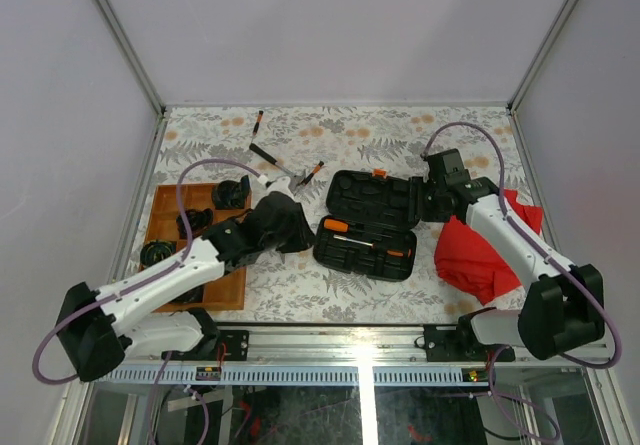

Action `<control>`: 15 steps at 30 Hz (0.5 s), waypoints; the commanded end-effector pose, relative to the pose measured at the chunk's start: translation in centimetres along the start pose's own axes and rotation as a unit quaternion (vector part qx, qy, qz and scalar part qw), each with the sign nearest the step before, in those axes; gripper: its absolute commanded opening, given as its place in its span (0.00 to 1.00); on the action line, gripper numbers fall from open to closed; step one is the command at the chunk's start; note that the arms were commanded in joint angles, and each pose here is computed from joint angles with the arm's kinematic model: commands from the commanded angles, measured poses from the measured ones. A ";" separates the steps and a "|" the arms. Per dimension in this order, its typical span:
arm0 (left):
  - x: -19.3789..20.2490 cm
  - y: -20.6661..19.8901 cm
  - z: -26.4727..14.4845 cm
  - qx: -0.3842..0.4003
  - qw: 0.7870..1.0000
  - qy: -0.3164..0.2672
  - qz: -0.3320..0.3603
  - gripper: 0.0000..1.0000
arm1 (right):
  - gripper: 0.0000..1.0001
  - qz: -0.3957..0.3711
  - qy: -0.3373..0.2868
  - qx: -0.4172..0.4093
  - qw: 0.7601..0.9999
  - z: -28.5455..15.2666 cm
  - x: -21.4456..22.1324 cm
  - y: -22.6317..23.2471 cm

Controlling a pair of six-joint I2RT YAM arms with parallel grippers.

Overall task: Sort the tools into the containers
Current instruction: Adjust the screwdriver in the storage box.

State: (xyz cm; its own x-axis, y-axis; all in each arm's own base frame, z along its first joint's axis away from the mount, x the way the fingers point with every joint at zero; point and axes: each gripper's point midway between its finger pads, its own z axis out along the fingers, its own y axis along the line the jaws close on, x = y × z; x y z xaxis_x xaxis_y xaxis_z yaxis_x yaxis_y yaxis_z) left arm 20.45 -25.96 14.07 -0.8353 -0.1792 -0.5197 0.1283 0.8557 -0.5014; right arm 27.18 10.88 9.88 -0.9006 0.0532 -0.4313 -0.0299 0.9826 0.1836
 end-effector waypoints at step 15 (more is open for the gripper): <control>-4.3 3.3 -5.5 -0.041 0.991 -0.108 -0.061 0.24 | 0.62 -0.297 -0.039 -0.105 0.948 5.6 -4.7 11.2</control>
State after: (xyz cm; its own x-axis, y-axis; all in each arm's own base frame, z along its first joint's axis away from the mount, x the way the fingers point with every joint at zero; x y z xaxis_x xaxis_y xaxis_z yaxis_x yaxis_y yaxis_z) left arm 21.37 -20.76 18.23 -0.7289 -0.3354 -0.5968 0.0273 0.8568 -0.5149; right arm 30.72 21.63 8.76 -0.7439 -0.4072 -0.5299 -0.5495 0.8240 0.1383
